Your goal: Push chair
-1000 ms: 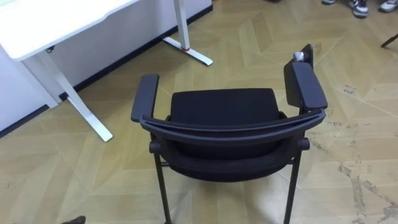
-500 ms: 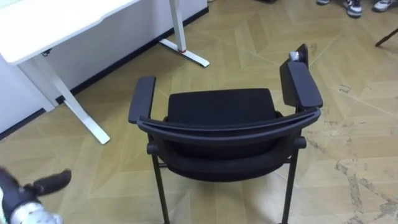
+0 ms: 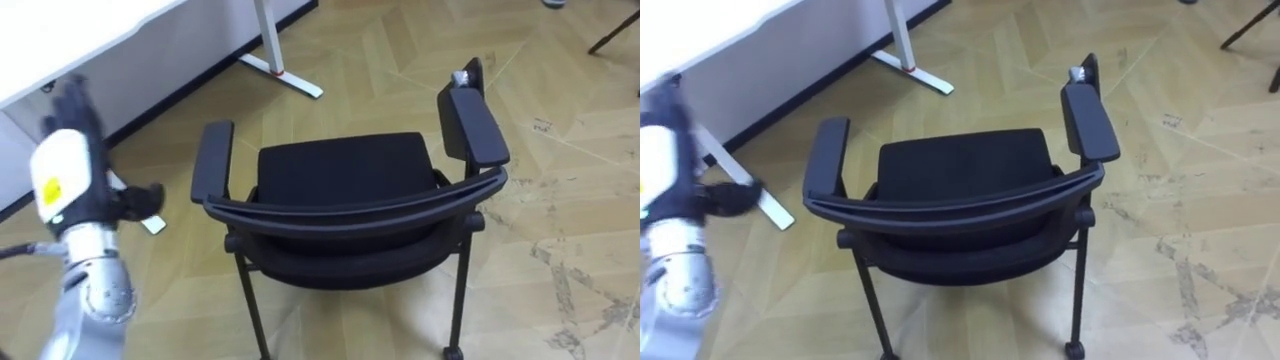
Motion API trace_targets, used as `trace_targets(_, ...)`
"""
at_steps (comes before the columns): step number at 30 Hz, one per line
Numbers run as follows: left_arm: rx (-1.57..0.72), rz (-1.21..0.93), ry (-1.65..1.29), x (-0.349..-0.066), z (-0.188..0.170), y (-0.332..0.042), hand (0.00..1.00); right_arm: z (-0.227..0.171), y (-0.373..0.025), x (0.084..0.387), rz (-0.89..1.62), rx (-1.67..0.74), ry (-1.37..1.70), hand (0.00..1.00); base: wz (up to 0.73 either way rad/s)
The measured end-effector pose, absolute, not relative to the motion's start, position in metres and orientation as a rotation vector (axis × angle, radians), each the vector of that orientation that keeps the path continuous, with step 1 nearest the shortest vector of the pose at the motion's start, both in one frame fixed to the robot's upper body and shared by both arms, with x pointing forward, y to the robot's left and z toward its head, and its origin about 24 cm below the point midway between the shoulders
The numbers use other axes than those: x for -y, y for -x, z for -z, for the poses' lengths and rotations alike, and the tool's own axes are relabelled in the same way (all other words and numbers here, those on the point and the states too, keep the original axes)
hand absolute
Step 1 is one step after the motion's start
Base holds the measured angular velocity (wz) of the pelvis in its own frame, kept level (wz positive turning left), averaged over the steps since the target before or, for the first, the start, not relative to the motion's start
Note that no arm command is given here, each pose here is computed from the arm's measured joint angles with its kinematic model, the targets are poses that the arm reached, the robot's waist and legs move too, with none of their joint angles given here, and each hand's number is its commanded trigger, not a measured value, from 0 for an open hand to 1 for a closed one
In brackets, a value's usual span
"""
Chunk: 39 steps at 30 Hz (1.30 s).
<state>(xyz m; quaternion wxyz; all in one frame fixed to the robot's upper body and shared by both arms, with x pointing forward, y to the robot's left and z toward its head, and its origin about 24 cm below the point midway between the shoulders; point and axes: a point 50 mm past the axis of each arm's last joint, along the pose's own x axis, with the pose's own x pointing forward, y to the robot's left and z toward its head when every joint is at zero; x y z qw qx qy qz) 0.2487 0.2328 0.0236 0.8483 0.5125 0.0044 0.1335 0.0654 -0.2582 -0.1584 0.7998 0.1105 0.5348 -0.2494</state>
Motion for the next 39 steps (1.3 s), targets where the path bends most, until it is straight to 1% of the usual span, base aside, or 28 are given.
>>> trace_targets(2, -0.019, -0.195, -1.112, -0.223, -0.023, -0.254, 0.0, 0.158, -0.07, 0.258, 0.524, -1.14, -0.236, 0.0, 0.0)
trace_targets(4, -0.018, -0.156, -1.125, -0.219, -0.027, -0.255, 0.0, 0.158, -0.07, 0.259, 0.524, -1.141, -0.239, 0.0, 0.02)
trace_targets(11, 0.025, -0.041, -1.297, -0.228, -0.056, -0.259, 0.0, 0.158, -0.058, 0.269, 0.559, -1.189, -0.215, 0.0, 0.02)
trace_targets(14, 0.021, -0.005, -1.34, -0.227, -0.062, -0.26, 0.0, 0.157, -0.058, 0.273, 0.565, -1.186, -0.199, 0.0, 0.0)
trace_targets(23, -0.078, 0.099, -1.475, -0.226, -0.063, -0.26, 0.0, 0.156, -0.061, 0.274, 0.529, -1.179, -0.144, 0.0, 0.03)
trace_targets(31, -0.167, 0.182, -1.491, -0.225, -0.074, -0.261, 0.0, 0.153, -0.064, 0.279, 0.521, -1.168, -0.126, 0.0, 0.0)
trace_targets(39, -0.298, 0.32, -1.455, -0.223, -0.071, -0.26, 0.0, 0.151, -0.074, 0.281, 0.542, -1.131, -0.161, 0.0, 0.0)
